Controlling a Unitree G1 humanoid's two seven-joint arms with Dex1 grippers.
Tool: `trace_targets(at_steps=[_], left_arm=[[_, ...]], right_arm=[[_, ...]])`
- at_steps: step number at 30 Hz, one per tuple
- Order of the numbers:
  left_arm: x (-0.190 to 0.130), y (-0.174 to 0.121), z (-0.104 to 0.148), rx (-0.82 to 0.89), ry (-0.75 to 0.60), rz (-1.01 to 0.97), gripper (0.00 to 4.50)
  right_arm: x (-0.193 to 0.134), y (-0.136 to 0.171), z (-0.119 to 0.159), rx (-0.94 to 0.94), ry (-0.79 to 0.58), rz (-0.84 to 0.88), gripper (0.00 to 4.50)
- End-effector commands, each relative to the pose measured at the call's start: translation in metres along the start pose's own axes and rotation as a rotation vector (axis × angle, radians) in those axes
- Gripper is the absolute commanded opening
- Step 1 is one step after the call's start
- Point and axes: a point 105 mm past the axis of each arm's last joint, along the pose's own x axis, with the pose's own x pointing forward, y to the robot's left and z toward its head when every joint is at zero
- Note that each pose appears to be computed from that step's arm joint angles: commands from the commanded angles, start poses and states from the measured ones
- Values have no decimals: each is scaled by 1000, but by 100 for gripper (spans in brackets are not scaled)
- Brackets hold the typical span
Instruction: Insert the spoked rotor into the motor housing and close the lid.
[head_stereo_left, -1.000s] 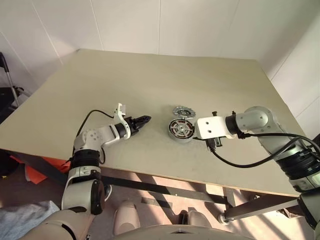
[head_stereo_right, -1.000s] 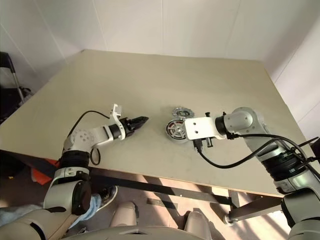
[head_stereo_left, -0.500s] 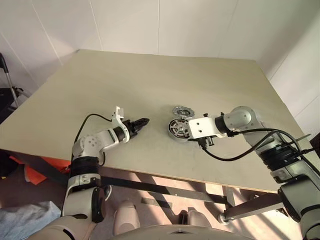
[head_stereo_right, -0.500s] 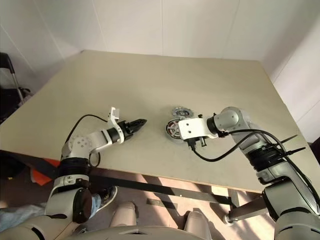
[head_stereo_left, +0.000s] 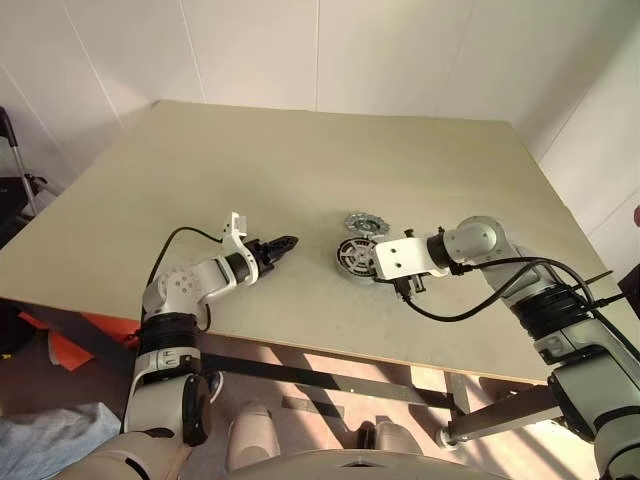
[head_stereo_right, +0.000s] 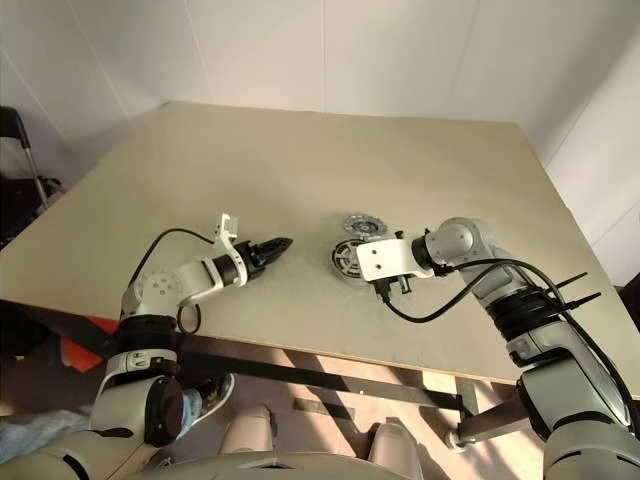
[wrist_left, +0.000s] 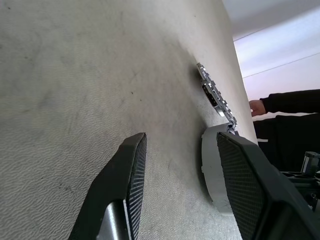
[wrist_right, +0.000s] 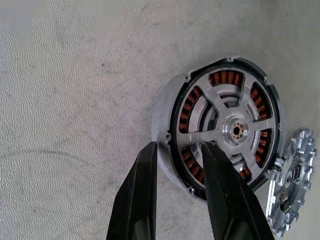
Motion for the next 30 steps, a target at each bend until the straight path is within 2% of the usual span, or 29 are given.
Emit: trace_targets(at_steps=[1,11,14,17,18,25,28,30], left_arm=[[1,-11,5,20,-19,-37,237],[1,-12,9,18,-30,-38,237],[-1,-11,9,17,-33,-35,237],[-1,-10,9,13,-42,-32,237],[-2,-9,9,10,-46,-31,237],[-4,-7,4,-14,-68,-27,237],[-3,-7,2,-20,-75,-27,237],[-4,-6,1,-26,-84,-23,237]], right_arm=[[-13,-10,1,-9,8,-37,155],[-3,1,1,-9,10,-1,155],[-1,1,4,-28,13,13,94],[1,0,3,-85,44,22,8],[0,-2,4,-103,46,22,1],[-3,-17,10,-173,68,16,1],[-4,-24,4,-146,93,4,1],[-7,-36,4,-58,93,-52,1]])
